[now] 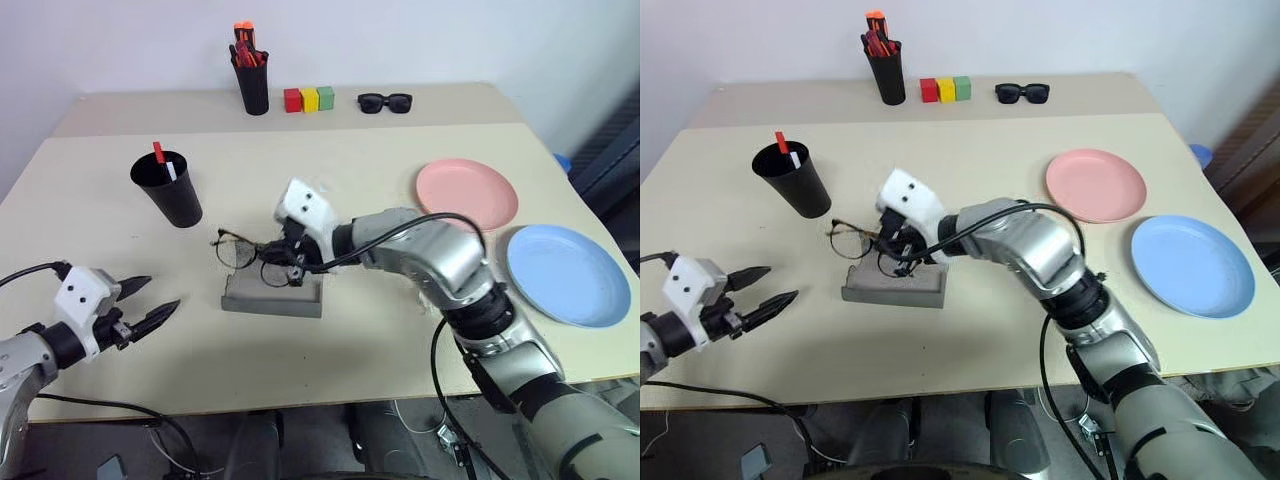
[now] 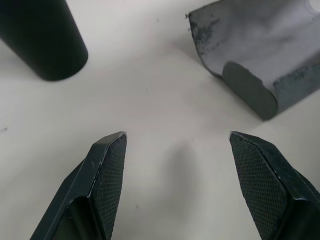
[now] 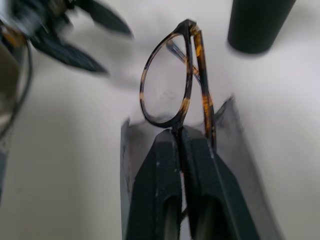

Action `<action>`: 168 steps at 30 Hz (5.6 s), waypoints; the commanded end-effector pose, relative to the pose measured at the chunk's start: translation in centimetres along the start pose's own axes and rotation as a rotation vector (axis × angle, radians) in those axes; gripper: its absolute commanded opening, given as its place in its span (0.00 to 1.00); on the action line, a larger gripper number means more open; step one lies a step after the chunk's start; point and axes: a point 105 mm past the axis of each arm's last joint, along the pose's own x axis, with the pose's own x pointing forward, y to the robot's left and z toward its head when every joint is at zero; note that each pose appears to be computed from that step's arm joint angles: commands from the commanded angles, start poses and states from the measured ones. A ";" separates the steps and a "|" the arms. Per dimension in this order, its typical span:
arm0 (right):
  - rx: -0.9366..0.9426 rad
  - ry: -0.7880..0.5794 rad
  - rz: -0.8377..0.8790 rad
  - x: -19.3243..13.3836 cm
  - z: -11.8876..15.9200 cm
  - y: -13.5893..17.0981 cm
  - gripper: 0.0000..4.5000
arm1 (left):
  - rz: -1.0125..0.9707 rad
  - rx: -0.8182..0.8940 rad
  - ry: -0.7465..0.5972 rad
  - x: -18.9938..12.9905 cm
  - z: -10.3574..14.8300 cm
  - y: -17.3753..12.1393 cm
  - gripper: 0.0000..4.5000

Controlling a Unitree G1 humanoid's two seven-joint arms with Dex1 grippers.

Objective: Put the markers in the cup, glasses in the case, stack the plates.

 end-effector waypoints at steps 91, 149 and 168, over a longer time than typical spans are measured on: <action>-0.134 0.233 -0.745 -22.4 -11.3 -11.1 0.91 | -0.644 0.299 -0.261 10.4 10.5 -11.3 0.02; -0.062 0.339 -0.472 -21.0 -15.9 -2.3 0.02 | -0.486 0.186 -0.288 11.1 9.8 -10.3 0.00; -0.187 0.562 -0.883 -32.1 -15.7 -9.6 0.40 | -0.241 0.154 -0.233 10.0 8.1 -4.9 0.00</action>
